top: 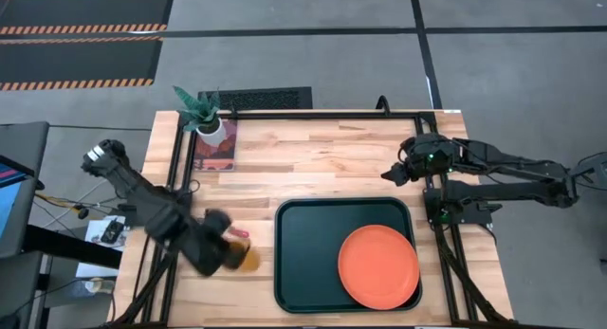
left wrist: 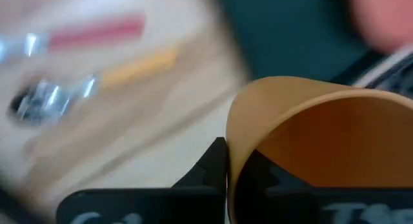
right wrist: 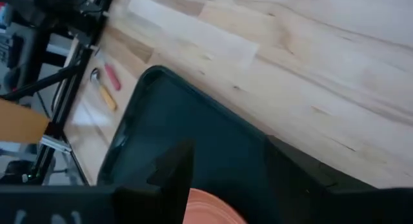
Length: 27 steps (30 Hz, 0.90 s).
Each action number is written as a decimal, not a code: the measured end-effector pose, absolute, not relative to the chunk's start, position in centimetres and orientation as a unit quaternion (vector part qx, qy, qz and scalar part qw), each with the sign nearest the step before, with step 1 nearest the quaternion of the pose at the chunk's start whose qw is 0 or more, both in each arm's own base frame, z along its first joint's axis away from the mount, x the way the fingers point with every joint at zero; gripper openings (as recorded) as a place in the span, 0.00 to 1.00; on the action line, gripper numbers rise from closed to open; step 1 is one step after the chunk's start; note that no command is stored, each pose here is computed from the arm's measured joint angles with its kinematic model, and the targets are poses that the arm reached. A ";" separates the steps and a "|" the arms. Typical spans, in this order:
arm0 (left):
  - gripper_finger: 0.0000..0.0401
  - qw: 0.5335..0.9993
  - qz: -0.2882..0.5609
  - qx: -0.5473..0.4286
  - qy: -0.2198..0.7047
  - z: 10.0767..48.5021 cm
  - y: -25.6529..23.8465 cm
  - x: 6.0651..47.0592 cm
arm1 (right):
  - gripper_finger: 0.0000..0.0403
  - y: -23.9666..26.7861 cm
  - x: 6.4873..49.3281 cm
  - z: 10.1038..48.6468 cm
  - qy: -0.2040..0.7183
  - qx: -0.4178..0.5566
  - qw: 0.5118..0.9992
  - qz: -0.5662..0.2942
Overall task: Pick and place plate/cup/fork/spoon on tray
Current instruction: Put the yellow cup above the orange plate on the black tray
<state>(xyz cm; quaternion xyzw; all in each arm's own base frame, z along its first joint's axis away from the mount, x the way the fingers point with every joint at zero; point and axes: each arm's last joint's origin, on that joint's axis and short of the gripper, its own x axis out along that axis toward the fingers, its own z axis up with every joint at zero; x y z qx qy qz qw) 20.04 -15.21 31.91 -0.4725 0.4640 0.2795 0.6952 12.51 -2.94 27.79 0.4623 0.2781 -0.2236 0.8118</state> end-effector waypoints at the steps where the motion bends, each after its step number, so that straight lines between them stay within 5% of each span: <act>1: 0.00 0.703 0.289 -0.474 0.446 32.2 -14.3 20.8 | 0.52 -2.9 12.5 27.8 0.277 0.462 0.812 -0.224; 12: 0.00 0.767 0.304 -0.444 0.348 31.0 -2.2 30.5 | 0.52 -3.5 12.6 28.5 0.224 0.436 0.835 -0.249; 27: 0.00 0.815 0.198 -0.321 0.439 28.3 5.9 43.7 | 0.52 -4.7 13.0 31.5 0.163 0.392 0.860 -0.284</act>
